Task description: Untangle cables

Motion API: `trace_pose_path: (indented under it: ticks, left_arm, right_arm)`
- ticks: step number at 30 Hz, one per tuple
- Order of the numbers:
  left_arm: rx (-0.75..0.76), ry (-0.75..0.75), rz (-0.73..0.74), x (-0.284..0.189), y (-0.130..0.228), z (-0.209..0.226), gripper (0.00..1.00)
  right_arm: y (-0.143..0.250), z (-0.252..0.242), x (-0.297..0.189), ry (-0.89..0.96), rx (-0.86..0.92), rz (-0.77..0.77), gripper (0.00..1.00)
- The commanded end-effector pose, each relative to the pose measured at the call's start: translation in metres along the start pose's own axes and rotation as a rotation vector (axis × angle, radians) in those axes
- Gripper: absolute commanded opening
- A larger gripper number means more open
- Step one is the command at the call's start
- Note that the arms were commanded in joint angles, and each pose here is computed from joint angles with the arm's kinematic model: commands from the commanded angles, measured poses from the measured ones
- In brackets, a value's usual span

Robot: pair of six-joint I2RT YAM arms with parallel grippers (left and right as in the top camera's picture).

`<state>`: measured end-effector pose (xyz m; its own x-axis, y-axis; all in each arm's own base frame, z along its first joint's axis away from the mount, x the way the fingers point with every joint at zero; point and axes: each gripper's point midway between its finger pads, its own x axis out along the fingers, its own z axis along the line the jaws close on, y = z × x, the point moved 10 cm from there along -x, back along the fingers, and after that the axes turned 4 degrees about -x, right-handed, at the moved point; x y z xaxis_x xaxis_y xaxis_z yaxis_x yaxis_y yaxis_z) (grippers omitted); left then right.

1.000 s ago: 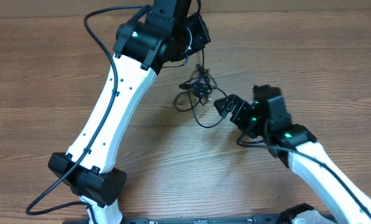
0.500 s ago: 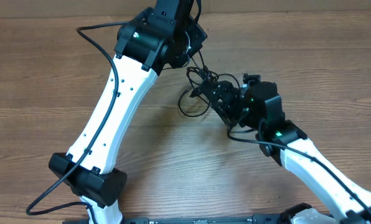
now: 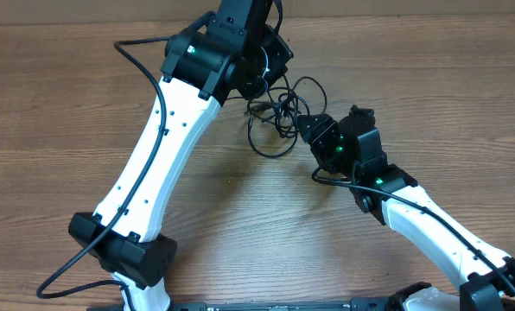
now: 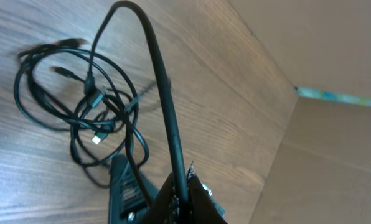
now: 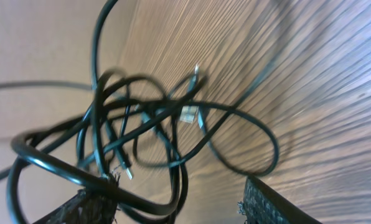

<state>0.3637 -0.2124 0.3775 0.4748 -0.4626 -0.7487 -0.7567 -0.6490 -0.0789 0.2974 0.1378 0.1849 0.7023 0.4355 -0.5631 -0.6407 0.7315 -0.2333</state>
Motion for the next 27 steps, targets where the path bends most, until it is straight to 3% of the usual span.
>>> trace_pose_path:
  ticks: [1, 6, 10, 13, 19, 27]
  left_arm:
    - [0.015, 0.077, 0.061, -0.024, 0.013, -0.009, 0.04]
    - [0.089, 0.097, 0.072, -0.024, 0.014, -0.011, 0.04]
    - [0.395, 0.219, 0.116, -0.027, 0.018, -0.023, 0.04]
    - [0.533, 0.274, 0.126, -0.032, 0.02, -0.027, 0.04]
    - [0.684, 0.334, 0.105, -0.053, 0.023, -0.029, 0.04]
    - [0.929, 0.403, 0.092, -0.091, 0.034, -0.022, 0.04]
  right_arm:
    - [-0.007, 0.001, 0.0, 0.028, -0.003, -0.095, 0.62]
    - [-0.007, 0.001, 0.0, 0.032, -0.033, -0.094, 0.53]
    - [-0.008, -0.001, 0.0, 0.056, -0.144, -0.116, 0.47]
    - [-0.009, -0.006, -0.001, 0.097, -0.189, -0.13, 0.45]
    - [-0.018, -0.024, -0.004, 0.209, -0.161, -0.144, 0.4]
    - [-0.043, -0.058, -0.016, 0.372, -0.068, -0.158, 0.24]
